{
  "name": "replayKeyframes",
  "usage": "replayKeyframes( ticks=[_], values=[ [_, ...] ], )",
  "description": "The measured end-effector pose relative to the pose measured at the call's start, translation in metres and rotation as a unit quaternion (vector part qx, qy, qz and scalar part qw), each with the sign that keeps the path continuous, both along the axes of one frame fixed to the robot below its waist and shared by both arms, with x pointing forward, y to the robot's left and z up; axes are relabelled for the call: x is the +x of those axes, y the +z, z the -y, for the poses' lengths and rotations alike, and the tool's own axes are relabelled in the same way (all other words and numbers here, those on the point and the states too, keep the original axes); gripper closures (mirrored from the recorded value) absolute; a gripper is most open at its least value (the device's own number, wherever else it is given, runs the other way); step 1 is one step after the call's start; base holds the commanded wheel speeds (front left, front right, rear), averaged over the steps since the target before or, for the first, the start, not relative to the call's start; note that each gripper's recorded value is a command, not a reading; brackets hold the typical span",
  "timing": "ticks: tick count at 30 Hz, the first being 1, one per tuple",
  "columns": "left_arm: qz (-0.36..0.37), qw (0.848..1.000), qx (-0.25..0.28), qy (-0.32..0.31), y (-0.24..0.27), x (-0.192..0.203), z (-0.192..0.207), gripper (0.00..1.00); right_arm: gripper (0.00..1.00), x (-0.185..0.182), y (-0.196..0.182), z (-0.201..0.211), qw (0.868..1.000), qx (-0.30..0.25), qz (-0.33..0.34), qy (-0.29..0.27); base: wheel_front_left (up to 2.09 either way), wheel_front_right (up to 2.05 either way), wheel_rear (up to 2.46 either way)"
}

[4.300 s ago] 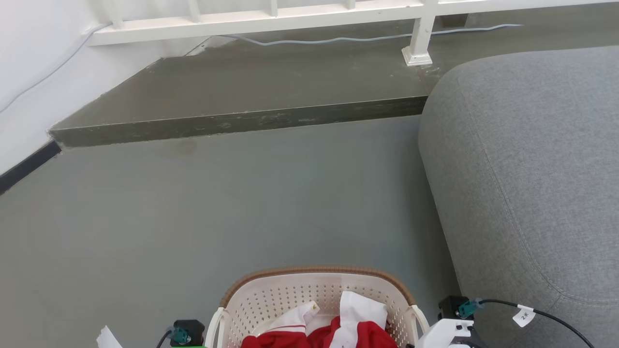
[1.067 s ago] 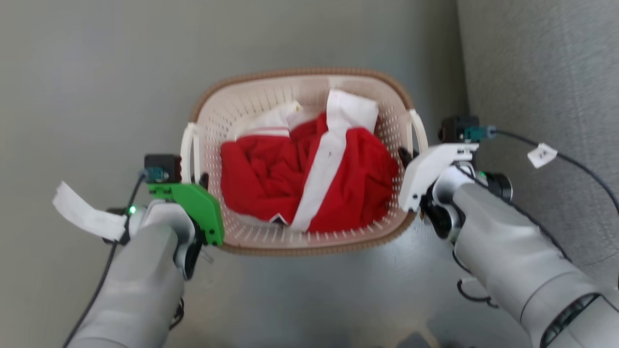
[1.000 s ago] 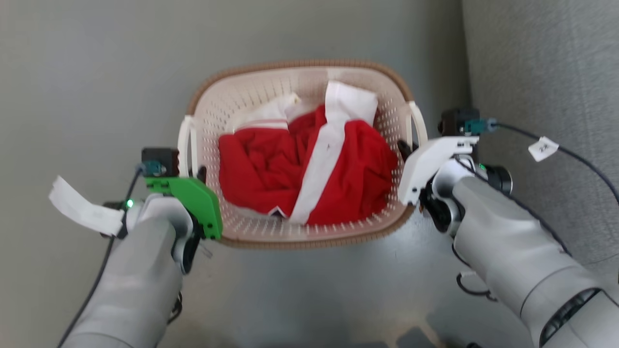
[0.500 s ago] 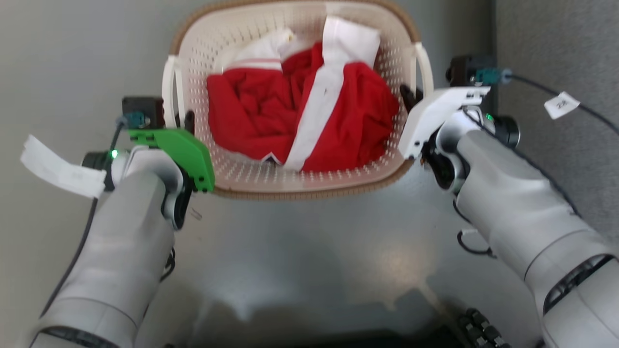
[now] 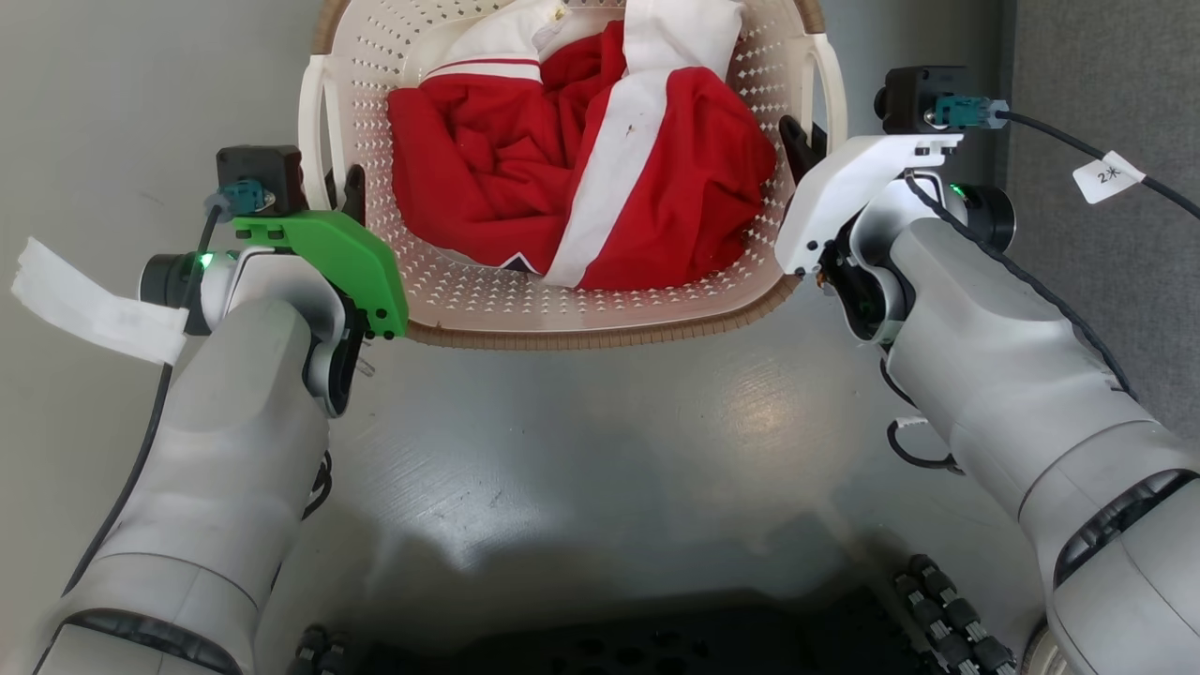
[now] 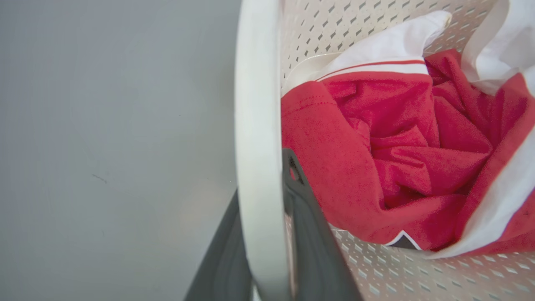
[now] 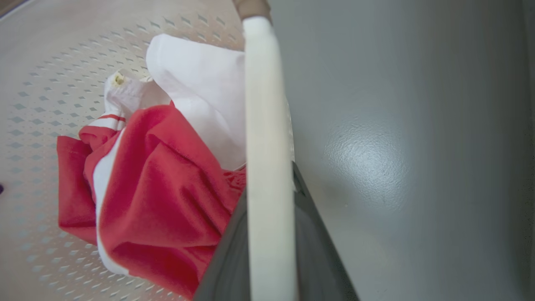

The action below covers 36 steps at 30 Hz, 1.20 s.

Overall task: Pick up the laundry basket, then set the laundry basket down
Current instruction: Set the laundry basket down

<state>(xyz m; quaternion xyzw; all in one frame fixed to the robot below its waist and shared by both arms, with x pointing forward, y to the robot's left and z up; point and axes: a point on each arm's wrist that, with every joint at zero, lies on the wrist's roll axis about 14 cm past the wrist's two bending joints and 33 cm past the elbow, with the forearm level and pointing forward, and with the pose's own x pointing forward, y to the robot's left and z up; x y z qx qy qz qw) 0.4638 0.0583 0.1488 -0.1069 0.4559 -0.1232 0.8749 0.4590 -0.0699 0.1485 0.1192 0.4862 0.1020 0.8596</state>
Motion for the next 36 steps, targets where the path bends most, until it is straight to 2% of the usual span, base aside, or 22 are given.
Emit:
replayKeyframes(
  ticks=[32,33,34,35,36],
  values=[
    [-0.019,1.0,0.008,-0.005,-0.025,-0.01,-0.004,1.0,1.0,-0.01,-0.023,-0.005,1.0,0.003,-0.015,0.012,0.0,0.0,0.0],
    [-0.02,1.0,0.008,-0.005,-0.025,-0.01,-0.004,0.96,1.0,-0.01,-0.023,-0.005,1.0,0.003,-0.015,0.013,0.0,0.0,0.0],
    [-0.02,1.0,0.008,-0.005,-0.025,-0.01,-0.004,0.77,0.87,-0.01,-0.023,-0.005,1.0,0.002,-0.015,0.013,0.0,0.0,0.0],
    [-0.02,1.0,0.009,-0.005,-0.025,-0.011,-0.004,0.58,0.71,-0.01,-0.023,-0.005,1.0,0.002,-0.015,0.014,0.0,0.0,0.0],
    [-0.021,1.0,0.009,-0.005,-0.025,-0.011,-0.005,0.39,0.61,-0.009,-0.023,-0.005,1.0,0.003,-0.013,0.013,0.0,0.0,0.0]
  ],
)
